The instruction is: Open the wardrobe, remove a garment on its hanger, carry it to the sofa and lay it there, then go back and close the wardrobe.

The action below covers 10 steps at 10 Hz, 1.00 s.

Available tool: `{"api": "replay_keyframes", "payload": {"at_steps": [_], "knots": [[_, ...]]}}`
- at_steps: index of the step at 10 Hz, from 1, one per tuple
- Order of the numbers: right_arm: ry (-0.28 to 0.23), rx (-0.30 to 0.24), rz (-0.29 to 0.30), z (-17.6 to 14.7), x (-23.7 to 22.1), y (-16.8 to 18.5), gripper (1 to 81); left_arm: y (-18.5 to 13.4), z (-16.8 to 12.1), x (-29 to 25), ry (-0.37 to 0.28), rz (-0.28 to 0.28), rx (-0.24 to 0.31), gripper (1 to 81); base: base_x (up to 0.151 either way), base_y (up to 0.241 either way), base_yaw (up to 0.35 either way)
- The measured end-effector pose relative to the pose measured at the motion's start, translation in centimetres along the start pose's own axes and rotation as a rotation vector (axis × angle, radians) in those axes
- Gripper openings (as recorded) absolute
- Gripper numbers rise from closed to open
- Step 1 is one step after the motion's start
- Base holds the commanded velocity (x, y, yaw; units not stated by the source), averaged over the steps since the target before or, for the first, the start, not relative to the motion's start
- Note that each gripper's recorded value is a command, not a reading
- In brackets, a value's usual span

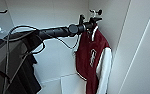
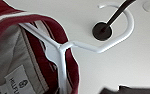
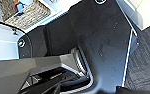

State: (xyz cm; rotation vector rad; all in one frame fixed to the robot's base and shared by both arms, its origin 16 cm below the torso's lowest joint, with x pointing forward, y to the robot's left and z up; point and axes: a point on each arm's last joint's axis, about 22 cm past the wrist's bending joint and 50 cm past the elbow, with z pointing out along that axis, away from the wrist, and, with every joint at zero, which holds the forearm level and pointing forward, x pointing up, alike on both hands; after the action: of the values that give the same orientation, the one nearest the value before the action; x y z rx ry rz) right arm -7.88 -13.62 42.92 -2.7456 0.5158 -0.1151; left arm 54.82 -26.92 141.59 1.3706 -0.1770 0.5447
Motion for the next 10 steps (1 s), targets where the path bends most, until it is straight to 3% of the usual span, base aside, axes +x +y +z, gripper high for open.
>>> {"api": "replay_keyframes", "payload": {"at_steps": [7, 8, 10], "knots": [[-0.005, 0.002, 0.0, 0.0, -0.1, -0.2, 81.1, 0.6, -0.4, -0.4, -0.002, 0.03, -0.023, 81.1, 0.0, 0.0, 0.0], [-0.005, 0.002, 0.0, 0.0, -0.1, -0.2, 81.1, 0.5, -0.3, -0.5, -0.009, 0.006, -0.016, 1.0, 0.0, 0.0, 0.0], [-0.007, 0.002, 0.001, 0.0, -0.1, -0.2, 81.1, -0.5, -0.3, -0.6, -0.013, -0.01, -0.003, 1.0, 0.0, 0.0, 0.0]]}}
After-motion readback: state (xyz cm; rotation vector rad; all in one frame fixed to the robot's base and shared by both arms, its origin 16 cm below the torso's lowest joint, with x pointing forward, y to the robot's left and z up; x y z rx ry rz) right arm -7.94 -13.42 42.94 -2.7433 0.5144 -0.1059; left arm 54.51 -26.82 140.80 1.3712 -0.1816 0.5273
